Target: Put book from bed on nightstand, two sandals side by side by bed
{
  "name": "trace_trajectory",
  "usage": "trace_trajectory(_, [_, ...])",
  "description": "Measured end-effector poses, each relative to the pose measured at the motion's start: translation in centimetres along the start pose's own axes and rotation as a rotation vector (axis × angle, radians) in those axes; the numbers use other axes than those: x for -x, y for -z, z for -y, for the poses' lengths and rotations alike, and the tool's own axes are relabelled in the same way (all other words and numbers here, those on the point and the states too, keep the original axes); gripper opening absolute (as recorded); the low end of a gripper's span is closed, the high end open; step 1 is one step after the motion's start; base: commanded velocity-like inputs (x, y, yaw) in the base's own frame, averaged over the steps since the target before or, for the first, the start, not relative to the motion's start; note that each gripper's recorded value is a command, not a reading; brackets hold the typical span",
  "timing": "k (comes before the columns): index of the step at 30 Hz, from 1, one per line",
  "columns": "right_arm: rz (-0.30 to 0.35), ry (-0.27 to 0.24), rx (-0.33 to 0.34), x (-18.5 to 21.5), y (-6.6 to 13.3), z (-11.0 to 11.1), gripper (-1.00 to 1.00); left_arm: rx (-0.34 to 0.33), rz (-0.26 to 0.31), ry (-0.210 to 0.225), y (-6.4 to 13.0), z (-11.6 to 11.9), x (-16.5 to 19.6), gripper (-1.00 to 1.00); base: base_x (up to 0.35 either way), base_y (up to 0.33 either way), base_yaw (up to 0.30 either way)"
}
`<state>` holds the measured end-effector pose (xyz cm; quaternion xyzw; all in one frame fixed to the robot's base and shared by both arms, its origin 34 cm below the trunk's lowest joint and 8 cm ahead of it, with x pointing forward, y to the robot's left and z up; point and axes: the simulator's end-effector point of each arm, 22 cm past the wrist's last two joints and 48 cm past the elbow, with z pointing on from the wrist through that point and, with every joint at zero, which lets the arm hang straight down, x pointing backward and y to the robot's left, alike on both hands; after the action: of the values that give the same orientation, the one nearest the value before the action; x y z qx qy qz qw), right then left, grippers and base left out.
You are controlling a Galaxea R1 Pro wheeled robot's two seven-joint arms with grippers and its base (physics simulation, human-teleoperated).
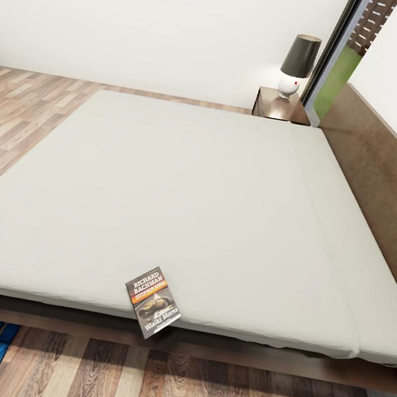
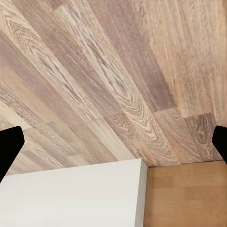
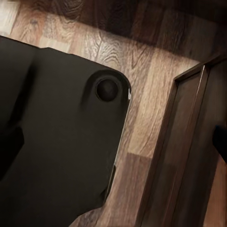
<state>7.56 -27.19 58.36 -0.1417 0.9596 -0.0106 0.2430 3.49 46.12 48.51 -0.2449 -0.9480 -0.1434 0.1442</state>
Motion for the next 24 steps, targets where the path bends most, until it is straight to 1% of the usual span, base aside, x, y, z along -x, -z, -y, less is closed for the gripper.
trace_trajectory(5, [0.021,0.016,-0.015,0.8,-0.4,0.8,1.0,-0.001,0.0,0.0,0.0,0.0,0.0,1.0,0.0,0.0,0.0])
trace_trajectory(10, [0.042,0.016,-0.048,1.6,-0.8,2.1,1.0,-0.001,0.0,0.0,0.0,0.0,0.0,1.0,0.0,0.0,0.0])
trace_trajectory(16, [0.069,0.028,-0.05,2.8,-1.3,3.0,1.0,0.0,0.0,0.0,0.0,0.0,0.0,1.0,0.0,0.0,0.0])
trace_trajectory(20, [0.089,0.023,-0.062,3.6,-1.6,3.8,1.0,0.0,0.0,-0.001,0.0,0.0,0.0,1.0,0.0,0.0,0.0])
trace_trajectory(24, [0.098,0.014,-0.056,4.2,-2.0,4.3,1.0,0.0,0.0,-0.001,0.0,0.0,0.0,1.0,0.0,0.0,0.0])
